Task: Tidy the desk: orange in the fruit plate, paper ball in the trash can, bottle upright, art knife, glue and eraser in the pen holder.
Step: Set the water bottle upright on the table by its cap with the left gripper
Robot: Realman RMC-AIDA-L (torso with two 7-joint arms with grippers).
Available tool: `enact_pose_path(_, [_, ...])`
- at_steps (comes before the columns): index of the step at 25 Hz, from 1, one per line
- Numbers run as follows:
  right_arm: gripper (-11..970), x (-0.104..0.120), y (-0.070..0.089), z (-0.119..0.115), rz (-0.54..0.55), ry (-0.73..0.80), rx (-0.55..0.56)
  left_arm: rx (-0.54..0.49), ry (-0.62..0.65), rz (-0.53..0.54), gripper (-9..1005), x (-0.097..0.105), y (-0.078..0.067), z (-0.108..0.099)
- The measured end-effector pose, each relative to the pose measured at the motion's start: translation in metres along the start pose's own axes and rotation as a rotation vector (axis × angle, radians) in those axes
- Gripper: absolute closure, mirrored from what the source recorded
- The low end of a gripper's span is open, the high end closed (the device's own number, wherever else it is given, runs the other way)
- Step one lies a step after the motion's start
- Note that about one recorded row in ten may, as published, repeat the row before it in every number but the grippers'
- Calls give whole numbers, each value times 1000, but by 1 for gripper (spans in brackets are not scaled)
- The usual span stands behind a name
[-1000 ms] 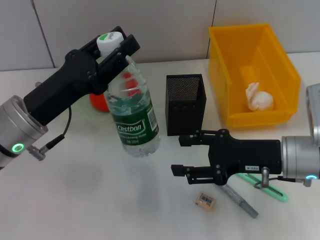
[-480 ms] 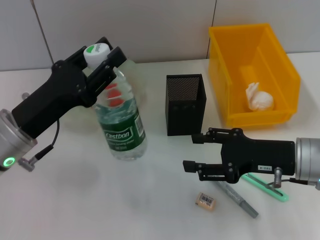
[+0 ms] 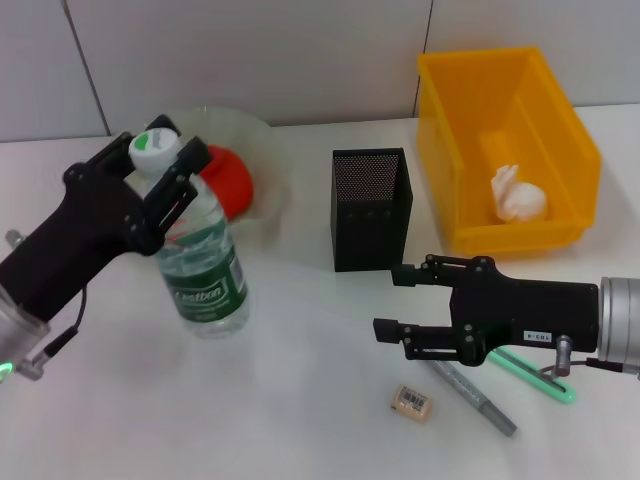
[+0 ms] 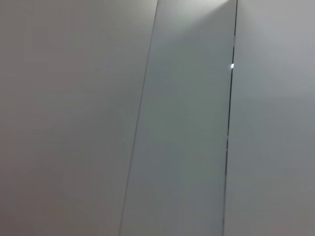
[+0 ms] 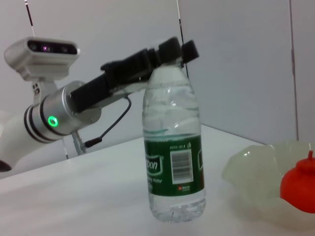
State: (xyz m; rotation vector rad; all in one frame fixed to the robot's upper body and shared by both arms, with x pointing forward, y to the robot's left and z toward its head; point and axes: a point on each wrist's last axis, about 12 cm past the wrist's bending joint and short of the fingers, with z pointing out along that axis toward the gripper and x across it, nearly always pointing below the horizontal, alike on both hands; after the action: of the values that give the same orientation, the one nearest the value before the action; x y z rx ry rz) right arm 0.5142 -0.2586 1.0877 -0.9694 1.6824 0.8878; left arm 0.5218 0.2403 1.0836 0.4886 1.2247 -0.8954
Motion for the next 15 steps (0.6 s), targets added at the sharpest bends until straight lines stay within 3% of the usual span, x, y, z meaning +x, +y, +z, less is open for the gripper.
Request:
enact_pose_path(7, [221, 1, 0, -1, 4, 0, 4, -49, 5, 79, 557, 6, -3, -16])
enact_pose_path(15, [221, 1, -1, 0, 6, 0, 13, -75, 40, 81, 557, 13, -1, -20])
